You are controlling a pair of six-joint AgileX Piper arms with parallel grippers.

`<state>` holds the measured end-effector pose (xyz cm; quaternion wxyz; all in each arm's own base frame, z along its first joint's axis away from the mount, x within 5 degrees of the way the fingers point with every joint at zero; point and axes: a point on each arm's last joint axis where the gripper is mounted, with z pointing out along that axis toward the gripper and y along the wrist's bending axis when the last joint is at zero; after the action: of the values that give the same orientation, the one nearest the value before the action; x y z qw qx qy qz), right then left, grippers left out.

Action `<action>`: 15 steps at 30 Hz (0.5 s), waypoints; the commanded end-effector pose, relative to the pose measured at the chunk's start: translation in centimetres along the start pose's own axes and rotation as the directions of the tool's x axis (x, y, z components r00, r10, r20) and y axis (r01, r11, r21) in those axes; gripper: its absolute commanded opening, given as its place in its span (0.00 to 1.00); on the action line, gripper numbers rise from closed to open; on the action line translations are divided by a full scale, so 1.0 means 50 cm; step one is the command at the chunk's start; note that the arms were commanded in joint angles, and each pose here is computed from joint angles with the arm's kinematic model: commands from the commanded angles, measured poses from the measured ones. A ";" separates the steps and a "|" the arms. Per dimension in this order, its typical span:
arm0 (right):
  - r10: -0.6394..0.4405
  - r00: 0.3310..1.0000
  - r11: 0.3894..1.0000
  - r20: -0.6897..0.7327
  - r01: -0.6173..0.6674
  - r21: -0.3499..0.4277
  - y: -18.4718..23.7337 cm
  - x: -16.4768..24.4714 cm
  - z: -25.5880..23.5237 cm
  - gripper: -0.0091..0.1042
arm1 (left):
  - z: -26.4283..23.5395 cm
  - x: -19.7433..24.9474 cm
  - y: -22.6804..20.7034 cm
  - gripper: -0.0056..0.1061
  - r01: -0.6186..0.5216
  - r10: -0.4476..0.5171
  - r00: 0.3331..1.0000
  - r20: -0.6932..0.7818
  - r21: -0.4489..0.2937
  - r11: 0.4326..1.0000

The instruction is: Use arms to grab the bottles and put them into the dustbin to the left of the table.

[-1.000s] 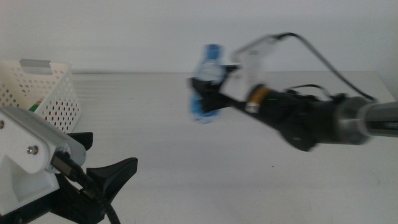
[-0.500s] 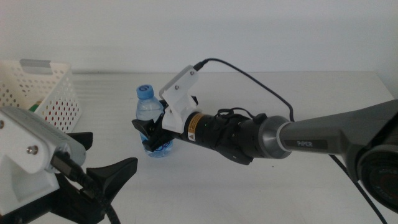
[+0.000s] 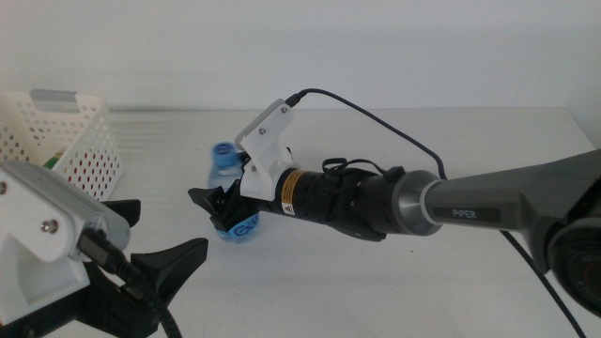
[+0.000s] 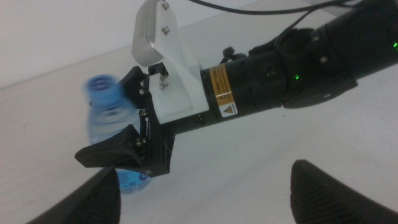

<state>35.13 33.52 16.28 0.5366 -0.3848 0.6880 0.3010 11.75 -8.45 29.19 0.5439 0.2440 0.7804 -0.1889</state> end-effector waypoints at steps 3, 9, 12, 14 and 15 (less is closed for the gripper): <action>0.025 0.995 1.000 0.092 -0.024 -0.016 0.008 -0.118 -0.051 0.78 | -0.006 -0.032 0.000 0.86 0.012 -0.012 0.995 0.102 -0.004 1.000; 0.029 0.999 1.000 0.043 -0.029 -0.002 0.028 -0.136 -0.152 0.71 | -0.006 -0.032 0.000 0.86 0.012 -0.012 0.995 0.102 -0.004 1.000; 0.027 0.998 1.000 0.055 -0.027 0.014 0.040 -0.155 -0.225 0.69 | -0.006 -0.032 0.000 0.86 0.012 -0.012 0.995 0.102 -0.004 1.000; 0.018 0.997 0.999 0.073 -0.020 0.025 0.052 -0.171 -0.279 0.69 | -0.006 -0.032 0.000 0.86 0.012 -0.012 0.995 0.102 -0.004 1.000; 0.010 0.996 0.999 0.087 -0.013 0.034 0.058 -0.184 -0.305 0.69 | -0.006 -0.032 0.000 0.86 0.012 -0.012 0.995 0.102 -0.004 1.000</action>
<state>27.61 25.67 24.63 0.5217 -0.3648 0.7158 0.2871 11.75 -8.45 29.19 0.5439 0.2440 0.7804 -0.1889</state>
